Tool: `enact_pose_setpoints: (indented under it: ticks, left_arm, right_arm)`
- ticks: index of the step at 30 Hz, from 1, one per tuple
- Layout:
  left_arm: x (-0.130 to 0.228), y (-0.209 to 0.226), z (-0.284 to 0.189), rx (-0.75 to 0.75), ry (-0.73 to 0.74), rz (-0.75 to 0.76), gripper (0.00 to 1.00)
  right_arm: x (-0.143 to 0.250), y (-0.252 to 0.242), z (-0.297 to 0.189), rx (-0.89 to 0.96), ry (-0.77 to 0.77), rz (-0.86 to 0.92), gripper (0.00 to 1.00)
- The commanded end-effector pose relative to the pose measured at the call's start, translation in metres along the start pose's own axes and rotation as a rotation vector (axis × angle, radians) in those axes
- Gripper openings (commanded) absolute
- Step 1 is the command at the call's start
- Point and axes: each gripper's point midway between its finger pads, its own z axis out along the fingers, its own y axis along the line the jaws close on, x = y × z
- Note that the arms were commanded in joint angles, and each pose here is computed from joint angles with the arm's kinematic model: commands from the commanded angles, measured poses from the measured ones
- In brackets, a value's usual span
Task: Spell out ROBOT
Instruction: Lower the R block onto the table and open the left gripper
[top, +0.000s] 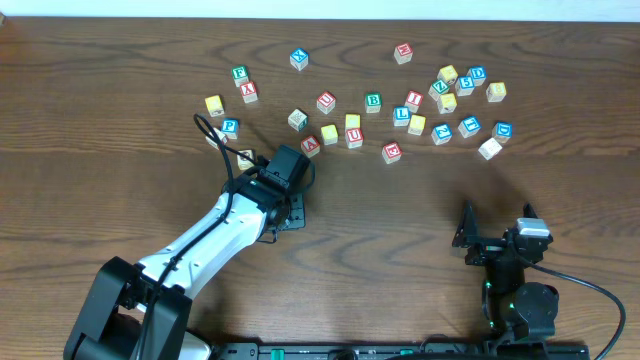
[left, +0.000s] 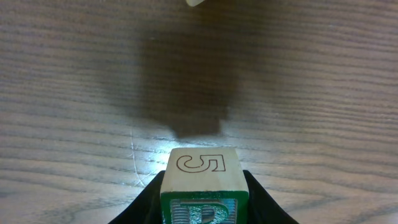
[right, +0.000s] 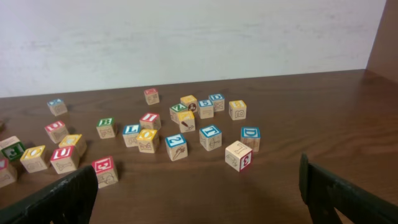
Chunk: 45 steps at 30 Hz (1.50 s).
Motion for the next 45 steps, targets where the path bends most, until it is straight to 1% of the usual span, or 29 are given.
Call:
enact_pose_setpoints:
  ticks: [1,11,17,24,39,40,41,43,44,45]
  left_arm:
    - [0.003,0.005,0.005,-0.025,0.009,0.000,0.22]
    - [0.007,0.007,0.024,-0.049,0.044,0.001,0.21]
    - [0.007,0.006,0.036,-0.060,0.074,0.015,0.19]
    - [-0.007,-0.010,0.029,-0.009,0.048,0.031,0.19]
    - [-0.008,-0.011,0.029,-0.005,0.041,0.031,0.19]
    - [-0.008,-0.011,0.029,-0.005,0.041,0.031,0.24]
    - [-0.008,-0.011,0.029,-0.005,0.041,0.031,0.34]
    - [-0.008,-0.011,0.029,-0.005,0.041,0.031,0.46]
    - [-0.008,-0.011,0.029,-0.005,0.041,0.031,0.54]
    - [-0.008,-0.011,0.029,-0.005,0.041,0.031,0.55]
  right_arm:
    - [0.000,-0.001,0.000,0.005,-0.001,0.012,0.99]
    - [0.000,-0.001,0.000,0.005,-0.001,0.013,0.99]
    - [0.000,-0.001,0.000,0.005,-0.001,0.013,0.99]
    - [0.000,-0.001,0.000,0.005,-0.001,0.012,0.99]
    - [0.000,-0.001,0.000,0.005,-0.001,0.012,0.99]
    - [0.000,-0.001,0.000,0.005,-0.001,0.013,0.99]
    - [0.000,-0.001,0.000,0.005,-0.001,0.013,0.99]
    - [0.000,-0.001,0.000,0.005,-0.001,0.013,0.99]
    - [0.000,-0.001,0.000,0.005,-0.001,0.013,0.99]
    - [0.000,-0.001,0.000,0.005,-0.001,0.013,0.99]
